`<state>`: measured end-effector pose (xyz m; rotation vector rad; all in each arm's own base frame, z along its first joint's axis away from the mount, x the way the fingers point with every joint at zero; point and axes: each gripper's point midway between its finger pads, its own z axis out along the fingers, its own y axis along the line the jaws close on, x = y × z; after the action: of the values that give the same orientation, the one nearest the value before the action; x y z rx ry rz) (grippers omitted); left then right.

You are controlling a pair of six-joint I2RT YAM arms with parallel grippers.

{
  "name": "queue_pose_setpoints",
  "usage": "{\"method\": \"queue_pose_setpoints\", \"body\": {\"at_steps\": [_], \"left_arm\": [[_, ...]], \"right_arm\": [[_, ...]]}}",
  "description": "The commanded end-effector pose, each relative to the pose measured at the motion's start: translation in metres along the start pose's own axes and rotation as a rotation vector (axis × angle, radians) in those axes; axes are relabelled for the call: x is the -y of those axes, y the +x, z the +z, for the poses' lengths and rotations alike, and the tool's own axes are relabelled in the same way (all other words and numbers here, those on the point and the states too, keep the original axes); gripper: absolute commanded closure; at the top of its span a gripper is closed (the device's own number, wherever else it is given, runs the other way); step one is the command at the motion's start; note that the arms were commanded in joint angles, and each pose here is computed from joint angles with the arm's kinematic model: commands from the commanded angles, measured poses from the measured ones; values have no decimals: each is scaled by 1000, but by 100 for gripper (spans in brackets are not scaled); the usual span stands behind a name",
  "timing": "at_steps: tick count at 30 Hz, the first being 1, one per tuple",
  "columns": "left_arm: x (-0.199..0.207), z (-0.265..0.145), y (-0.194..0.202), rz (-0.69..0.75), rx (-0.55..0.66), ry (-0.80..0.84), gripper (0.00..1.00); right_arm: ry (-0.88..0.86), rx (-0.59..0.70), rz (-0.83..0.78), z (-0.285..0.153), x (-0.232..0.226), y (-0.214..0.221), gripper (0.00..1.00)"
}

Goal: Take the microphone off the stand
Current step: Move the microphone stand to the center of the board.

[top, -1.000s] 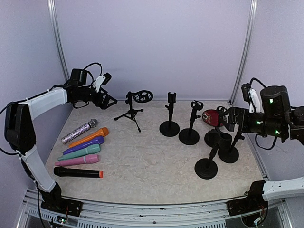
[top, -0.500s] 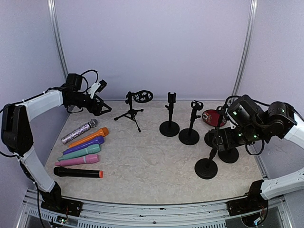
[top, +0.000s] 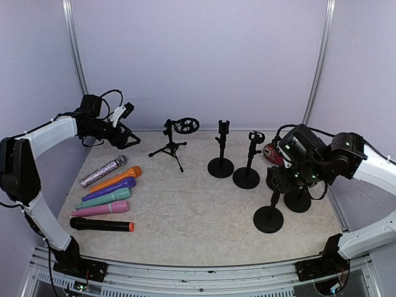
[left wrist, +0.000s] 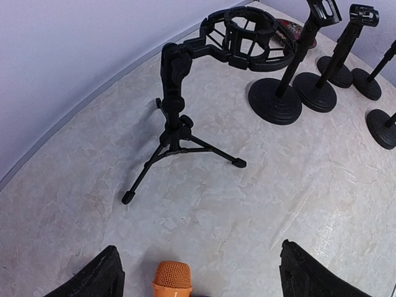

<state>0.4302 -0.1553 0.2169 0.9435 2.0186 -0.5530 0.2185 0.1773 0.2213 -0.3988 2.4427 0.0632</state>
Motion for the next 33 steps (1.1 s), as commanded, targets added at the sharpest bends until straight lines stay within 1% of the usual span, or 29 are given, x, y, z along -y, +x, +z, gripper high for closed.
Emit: {"method": "queue_pose_setpoints", "body": {"at_steps": [1, 3, 4, 9, 10, 13, 16, 18, 19, 23, 27, 33], "left_arm": [[1, -14, -22, 30, 54, 0, 16], [2, -14, -24, 24, 61, 7, 16], [1, -14, -26, 23, 65, 5, 16], [0, -18, -32, 29, 72, -4, 17], [-1, -19, -31, 30, 73, -9, 17], [-3, -22, -31, 11, 81, -14, 18], [-2, -25, -28, 6, 80, -20, 19], [-3, -27, -25, 9, 75, -31, 19], [-4, -30, -24, 8, 75, -38, 19], [-10, -39, -21, -3, 75, -57, 19], [-15, -45, -16, -7, 74, -70, 19], [-17, -48, -12, -12, 70, -72, 19]], "right_arm": [[-87, 70, 24, 6, -18, -18, 84], [-138, 127, 33, 6, -30, -32, 99], [-161, 161, 38, 6, -35, -40, 100], [-279, 314, 62, 13, -68, -81, 100], [-296, 346, 41, 16, -75, -88, 100], [-377, 442, 48, 27, -100, -111, 100], [-401, 487, 10, 46, -125, -132, 100], [-412, 543, -39, 48, -146, -156, 100], [-402, 551, -69, 58, -158, -163, 100], [-368, 622, -154, 71, -195, -200, 100], [-337, 668, -226, 84, -226, -226, 100], [-340, 651, -239, 107, -250, -240, 100]]}}
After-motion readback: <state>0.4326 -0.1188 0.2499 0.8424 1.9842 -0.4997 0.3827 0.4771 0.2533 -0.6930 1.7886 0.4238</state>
